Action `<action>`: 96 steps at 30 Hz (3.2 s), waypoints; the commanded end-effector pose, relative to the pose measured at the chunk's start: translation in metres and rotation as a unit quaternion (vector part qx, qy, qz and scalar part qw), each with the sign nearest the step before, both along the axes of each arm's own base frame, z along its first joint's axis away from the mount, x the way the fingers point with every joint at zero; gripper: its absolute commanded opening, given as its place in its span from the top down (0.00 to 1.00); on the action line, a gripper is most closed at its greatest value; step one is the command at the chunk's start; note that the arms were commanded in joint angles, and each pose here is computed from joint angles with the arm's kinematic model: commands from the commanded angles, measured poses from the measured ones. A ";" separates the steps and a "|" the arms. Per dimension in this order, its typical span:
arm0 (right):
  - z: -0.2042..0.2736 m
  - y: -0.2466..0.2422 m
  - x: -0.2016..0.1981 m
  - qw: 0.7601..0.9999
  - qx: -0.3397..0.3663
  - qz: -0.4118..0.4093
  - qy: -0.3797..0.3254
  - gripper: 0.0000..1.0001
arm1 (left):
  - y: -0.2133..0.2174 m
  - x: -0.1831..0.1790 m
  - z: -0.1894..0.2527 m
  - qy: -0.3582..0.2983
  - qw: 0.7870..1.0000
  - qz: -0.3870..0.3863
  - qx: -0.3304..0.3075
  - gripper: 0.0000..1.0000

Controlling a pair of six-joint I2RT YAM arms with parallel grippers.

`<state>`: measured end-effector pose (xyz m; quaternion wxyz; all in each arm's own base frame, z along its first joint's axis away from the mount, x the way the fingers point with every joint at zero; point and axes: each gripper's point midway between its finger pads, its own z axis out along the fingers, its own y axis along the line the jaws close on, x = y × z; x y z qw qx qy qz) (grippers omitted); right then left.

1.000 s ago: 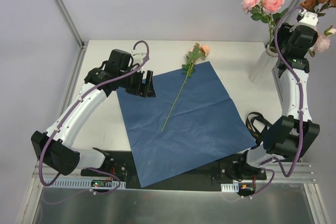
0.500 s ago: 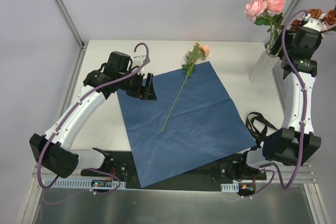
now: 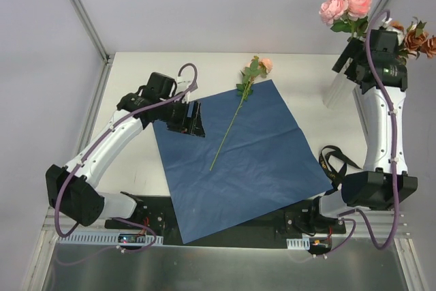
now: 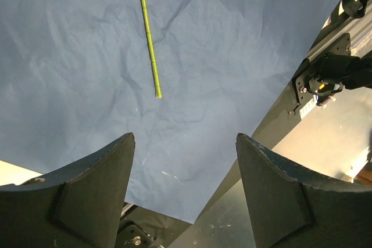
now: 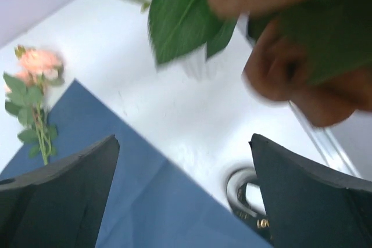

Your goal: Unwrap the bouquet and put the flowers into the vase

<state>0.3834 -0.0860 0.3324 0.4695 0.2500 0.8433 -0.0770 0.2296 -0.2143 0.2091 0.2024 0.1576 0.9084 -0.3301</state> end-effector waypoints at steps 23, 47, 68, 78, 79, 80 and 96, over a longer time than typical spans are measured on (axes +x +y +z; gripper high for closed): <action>-0.106 0.217 -0.143 0.932 0.079 0.288 0.204 0.00 | -0.052 0.052 -0.126 0.086 0.952 0.010 0.295 0.62; -0.123 0.184 -0.192 0.934 0.040 0.305 0.179 0.00 | -0.087 0.042 -0.186 0.128 0.931 -0.032 0.341 0.73; -0.128 0.250 -0.161 0.889 0.258 0.301 0.228 0.00 | -0.109 0.033 -0.112 0.131 0.956 -0.030 0.259 1.00; -0.153 0.285 -0.057 0.842 0.413 0.237 0.254 0.03 | -0.110 0.003 -0.084 0.177 0.962 -0.013 0.208 1.00; -0.157 0.287 -0.050 0.839 0.417 0.236 0.260 0.05 | -0.111 0.003 -0.082 0.178 0.963 -0.012 0.204 1.00; -0.170 0.289 -0.041 0.837 0.417 0.229 0.272 0.07 | -0.110 0.002 -0.081 0.179 0.963 -0.011 0.203 1.00; -0.227 0.324 0.046 0.823 0.437 0.248 0.264 0.52 | -0.108 -0.007 -0.072 0.174 0.966 -0.027 0.190 1.00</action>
